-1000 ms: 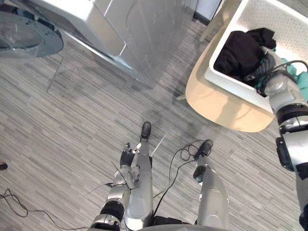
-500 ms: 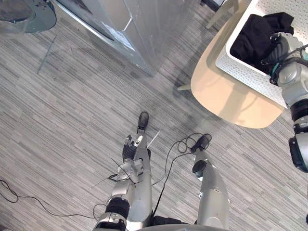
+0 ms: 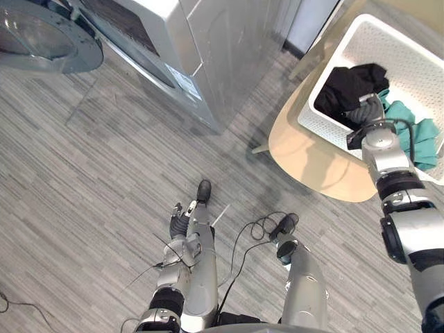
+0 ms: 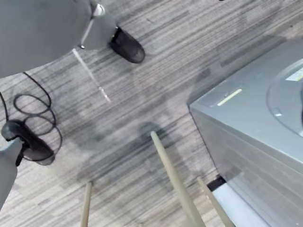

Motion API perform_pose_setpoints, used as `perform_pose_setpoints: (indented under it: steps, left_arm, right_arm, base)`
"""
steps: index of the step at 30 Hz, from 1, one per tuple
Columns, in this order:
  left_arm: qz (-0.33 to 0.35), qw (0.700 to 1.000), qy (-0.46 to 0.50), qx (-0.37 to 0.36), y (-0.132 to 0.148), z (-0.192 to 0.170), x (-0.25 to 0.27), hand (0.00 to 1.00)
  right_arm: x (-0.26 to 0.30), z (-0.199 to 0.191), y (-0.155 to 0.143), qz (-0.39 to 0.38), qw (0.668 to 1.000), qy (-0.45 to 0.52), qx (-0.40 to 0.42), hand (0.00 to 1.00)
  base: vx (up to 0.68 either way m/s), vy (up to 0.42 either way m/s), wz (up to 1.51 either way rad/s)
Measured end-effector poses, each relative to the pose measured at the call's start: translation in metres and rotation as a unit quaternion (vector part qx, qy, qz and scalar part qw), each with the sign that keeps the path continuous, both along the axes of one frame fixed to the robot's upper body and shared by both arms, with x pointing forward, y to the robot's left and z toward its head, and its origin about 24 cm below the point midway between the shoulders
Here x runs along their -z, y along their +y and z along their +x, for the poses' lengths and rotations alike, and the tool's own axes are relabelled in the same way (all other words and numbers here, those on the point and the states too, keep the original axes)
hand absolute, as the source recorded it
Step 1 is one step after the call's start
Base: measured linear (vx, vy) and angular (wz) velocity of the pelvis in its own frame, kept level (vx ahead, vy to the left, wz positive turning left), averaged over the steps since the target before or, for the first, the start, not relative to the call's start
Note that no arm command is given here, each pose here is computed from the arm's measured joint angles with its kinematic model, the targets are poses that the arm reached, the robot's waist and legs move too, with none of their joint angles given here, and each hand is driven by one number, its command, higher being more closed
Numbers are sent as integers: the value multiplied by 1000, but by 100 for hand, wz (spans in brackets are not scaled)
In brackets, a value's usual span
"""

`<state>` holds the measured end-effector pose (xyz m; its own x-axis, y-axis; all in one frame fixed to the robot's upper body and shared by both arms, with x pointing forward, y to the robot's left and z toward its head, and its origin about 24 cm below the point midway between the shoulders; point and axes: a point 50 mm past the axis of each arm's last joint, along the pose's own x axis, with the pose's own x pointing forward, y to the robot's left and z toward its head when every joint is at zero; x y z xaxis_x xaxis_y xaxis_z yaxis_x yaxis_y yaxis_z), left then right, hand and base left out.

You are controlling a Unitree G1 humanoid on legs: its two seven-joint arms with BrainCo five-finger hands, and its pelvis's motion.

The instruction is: Pick up the laundry basket with both hands and put the clothes into the washing machine.

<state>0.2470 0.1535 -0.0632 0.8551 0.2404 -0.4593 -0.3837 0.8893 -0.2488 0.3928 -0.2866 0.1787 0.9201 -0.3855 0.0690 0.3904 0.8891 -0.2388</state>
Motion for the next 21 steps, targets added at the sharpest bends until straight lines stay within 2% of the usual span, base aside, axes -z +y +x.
perform_pose_setpoints:
  steps: [1,7,12,14,19,21]
  left_arm:
    - [2,1000,15,3,2,-5,6,0]
    - [26,996,82,12,18,-34,33,0]
    - [53,984,166,21,37,-69,59,0]
    - [49,977,208,4,43,-93,70,0]
    - [26,969,242,-46,55,-121,79,0]
    - [-10,969,221,-106,64,-124,76,0]
  right_arm:
    - [0,-2,-4,34,999,-13,6,100]
    - [-1,-12,-18,116,990,-71,28,100]
    - [4,-18,-25,137,986,-84,41,100]
    - [3,-18,-25,136,986,-88,41,100]
    - [-12,-20,-22,126,984,-123,27,100]
    - [-23,-22,-22,125,981,-148,23,100]
  base:
    - [-77,-57,3]
    - [-3,-47,-5]
    - [82,-7,-11]
    - [116,32,-16]
    - [102,32,-18]
    - [87,34,-10]
